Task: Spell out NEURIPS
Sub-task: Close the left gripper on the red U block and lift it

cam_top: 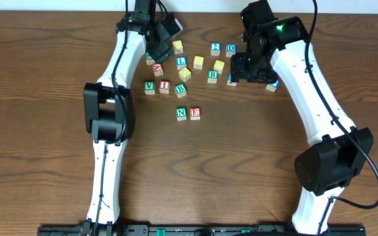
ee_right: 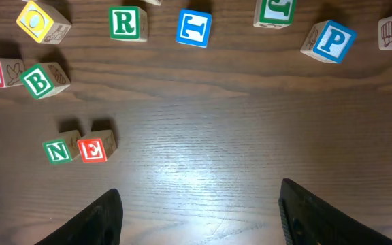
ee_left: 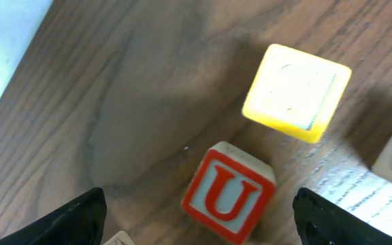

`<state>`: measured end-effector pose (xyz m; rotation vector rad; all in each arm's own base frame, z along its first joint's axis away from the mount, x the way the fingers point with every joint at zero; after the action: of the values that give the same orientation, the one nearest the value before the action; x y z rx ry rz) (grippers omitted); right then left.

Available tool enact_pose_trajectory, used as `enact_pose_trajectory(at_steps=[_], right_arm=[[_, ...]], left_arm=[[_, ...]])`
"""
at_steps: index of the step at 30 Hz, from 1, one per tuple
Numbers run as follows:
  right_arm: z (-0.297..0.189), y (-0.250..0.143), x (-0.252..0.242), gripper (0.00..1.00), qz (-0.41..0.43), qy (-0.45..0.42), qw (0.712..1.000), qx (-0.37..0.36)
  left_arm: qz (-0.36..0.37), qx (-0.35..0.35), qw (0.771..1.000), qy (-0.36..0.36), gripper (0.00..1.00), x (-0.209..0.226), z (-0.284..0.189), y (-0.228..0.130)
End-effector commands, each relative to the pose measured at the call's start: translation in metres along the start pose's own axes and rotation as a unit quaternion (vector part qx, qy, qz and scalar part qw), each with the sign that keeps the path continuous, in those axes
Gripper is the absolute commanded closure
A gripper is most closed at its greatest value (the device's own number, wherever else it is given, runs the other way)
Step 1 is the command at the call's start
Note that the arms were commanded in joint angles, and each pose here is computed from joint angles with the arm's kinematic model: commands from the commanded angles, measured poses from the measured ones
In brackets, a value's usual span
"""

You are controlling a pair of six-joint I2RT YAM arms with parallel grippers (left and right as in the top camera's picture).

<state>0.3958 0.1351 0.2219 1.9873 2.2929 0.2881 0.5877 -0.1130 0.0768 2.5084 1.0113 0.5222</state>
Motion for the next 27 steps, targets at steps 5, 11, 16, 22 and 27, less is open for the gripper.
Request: enact_pose_trajectory(at_steps=[5,11,16,22,27], right_arm=[[-0.01,0.002,-0.002,0.31,-0.003,-0.004,1.0,-0.014],[-0.01,0.002,-0.002,0.31,-0.003,-0.004,1.0,-0.014],[-0.01,0.003,-0.002,0.3,-0.003,-0.004,1.0,-0.017],[-0.01,0.004,-0.002,0.29,-0.003,-0.003,1.0,-0.021],[-0.01,0.005,-0.001,0.28,-0.003,-0.003,1.0,-0.022]], left_arm=[[0.003,0.001,1.0,-0.022,0.22,-0.005,0.02,-0.011],[0.001,0.009,0.999,-0.035,0.23,-0.011,0.034,-0.02],[0.0,0.01,0.999,-0.036,0.33,-0.011,0.034,-0.02],[-0.013,0.019,0.999,-0.042,0.61,-0.013,0.034,-0.024],[-0.091,0.029,0.994,-0.044,0.61,-0.015,0.034,-0.026]])
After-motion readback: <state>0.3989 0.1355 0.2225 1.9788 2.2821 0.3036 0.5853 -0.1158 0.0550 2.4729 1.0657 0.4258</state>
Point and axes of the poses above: each gripper's point midway between its finger pads, its own z axis out along the fingers, its own x axis along the line the jaws close on, y = z × x, the point moved 5 cm from there along -z, back along the fingers, and after that the axes turned 10 degrees about -z, right-handed, at the moved point
